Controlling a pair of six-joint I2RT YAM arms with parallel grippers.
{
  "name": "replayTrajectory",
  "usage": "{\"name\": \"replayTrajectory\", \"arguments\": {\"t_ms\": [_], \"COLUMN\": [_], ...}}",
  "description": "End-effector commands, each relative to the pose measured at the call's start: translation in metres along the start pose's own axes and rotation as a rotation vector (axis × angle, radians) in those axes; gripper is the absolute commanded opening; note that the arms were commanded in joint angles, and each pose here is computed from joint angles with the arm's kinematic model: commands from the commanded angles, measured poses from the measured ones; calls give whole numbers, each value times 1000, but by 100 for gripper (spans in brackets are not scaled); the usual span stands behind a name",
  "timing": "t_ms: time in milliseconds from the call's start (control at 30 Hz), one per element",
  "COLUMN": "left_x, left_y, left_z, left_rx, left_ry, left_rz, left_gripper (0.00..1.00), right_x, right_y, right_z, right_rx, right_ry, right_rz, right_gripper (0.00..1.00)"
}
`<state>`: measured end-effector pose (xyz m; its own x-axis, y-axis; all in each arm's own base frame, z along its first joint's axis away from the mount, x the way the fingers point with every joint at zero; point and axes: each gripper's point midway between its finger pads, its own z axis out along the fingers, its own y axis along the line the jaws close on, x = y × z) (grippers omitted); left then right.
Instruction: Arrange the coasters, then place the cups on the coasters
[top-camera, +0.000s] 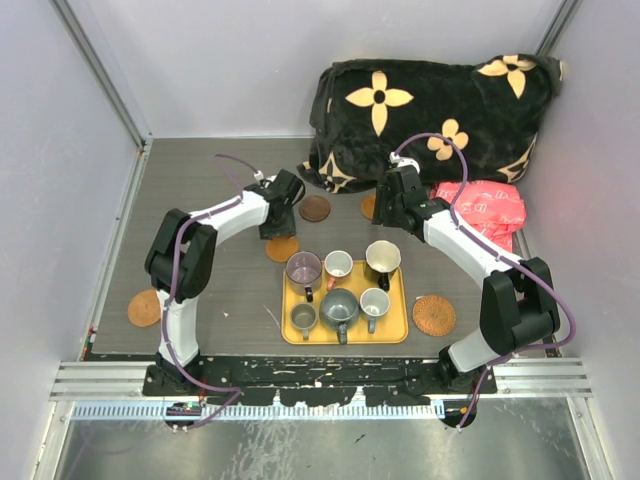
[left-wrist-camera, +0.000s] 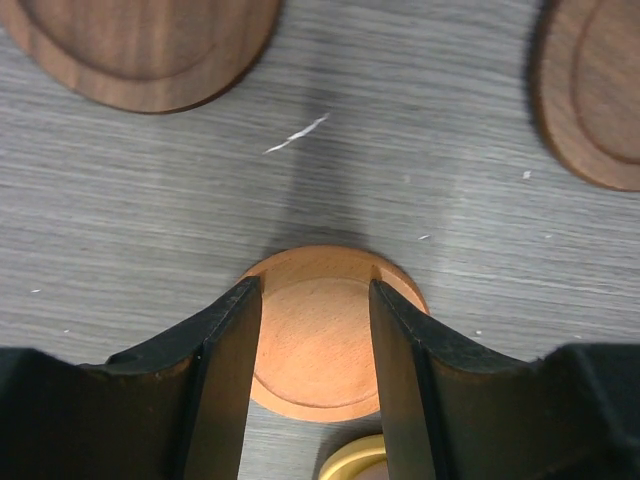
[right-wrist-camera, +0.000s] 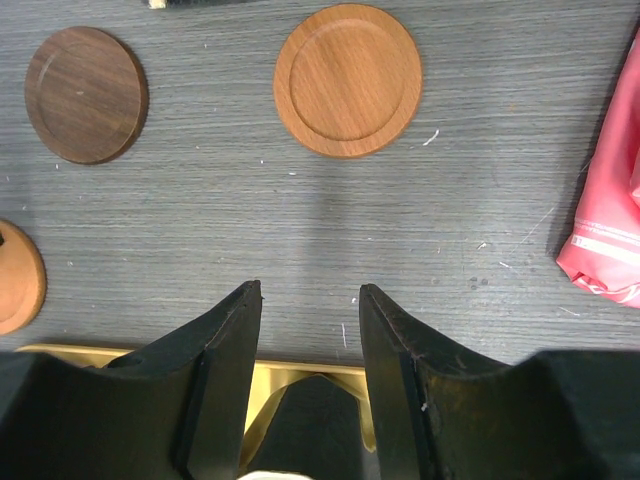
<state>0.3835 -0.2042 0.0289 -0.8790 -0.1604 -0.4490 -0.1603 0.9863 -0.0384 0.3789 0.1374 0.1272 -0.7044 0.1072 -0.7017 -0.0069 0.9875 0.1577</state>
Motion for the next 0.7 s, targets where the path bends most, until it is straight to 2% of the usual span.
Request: {"name": "replayTrajectory", "arguments": {"t_ms": [0, 667], "left_x": [29, 46], "left_y": [-29, -67], "left_z": [21, 18], "left_rx": [60, 105], "left_ry": [77, 99], "left_rz": [35, 87], "left_gripper": [48, 48], "right_x": [-30, -24], "right_y": [8, 3], "right_z": [-12, -12], "right_rx": [-18, -7], "right_ry": [-81, -83], "right_rz": [4, 7], "right_gripper": [50, 50]}}
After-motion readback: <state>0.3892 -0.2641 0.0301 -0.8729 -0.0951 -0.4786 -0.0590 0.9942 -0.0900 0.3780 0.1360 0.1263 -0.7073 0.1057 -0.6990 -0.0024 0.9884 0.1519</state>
